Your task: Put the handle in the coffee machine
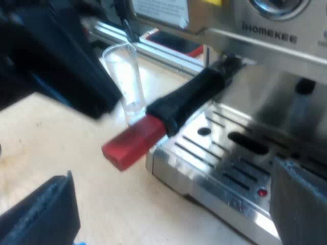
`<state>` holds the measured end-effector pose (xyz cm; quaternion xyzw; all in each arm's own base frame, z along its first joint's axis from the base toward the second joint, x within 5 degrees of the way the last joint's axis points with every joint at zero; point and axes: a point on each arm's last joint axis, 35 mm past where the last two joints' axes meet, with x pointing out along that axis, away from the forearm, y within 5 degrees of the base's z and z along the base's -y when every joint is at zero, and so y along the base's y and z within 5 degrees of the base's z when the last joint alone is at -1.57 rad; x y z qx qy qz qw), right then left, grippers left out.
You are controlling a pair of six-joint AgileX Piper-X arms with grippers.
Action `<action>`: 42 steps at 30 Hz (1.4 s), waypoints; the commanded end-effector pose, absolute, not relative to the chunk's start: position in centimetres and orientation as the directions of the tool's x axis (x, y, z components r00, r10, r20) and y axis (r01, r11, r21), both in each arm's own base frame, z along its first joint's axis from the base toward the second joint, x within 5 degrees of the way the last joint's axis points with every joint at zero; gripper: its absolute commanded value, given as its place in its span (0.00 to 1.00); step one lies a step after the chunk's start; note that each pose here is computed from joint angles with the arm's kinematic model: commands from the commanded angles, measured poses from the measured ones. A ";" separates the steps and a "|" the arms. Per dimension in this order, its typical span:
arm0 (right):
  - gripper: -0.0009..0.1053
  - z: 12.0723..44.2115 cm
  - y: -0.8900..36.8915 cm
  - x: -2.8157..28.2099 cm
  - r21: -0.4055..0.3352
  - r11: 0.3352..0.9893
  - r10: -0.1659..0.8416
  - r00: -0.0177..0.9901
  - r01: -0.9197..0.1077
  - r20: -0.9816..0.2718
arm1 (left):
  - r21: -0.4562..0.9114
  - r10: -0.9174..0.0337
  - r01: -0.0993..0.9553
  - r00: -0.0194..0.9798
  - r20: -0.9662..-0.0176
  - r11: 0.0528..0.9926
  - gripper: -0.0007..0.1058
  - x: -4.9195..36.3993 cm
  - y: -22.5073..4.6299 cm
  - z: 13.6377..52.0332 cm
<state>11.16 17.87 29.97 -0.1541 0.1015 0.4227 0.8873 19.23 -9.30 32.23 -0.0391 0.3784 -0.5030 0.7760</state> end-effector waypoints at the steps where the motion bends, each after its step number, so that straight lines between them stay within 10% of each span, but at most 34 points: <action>1: 0.74 30.4 17.7 11.1 -0.188 0.597 0.718 0.624 -0.780 -0.309 | -0.365 -0.752 0.722 0.322 -0.575 0.588 0.01 18.1 -7.8 33.5; 16: 0.74 30.4 17.7 11.1 -0.185 0.598 0.718 0.624 -0.780 -0.309 | -0.226 -0.598 0.624 0.487 -0.636 0.748 0.09 14.1 -5.0 35.2; 25: 0.74 31.4 17.7 11.1 -0.193 0.605 0.701 0.632 -0.772 -0.329 | -0.204 -0.553 0.558 0.577 -0.601 0.805 0.98 14.1 -3.6 37.0; 42: 0.75 40.5 11.0 14.2 -0.206 0.838 0.362 0.798 -0.504 -0.481 | -0.112 -0.407 0.395 0.839 -0.362 0.912 1.00 13.2 -2.1 44.8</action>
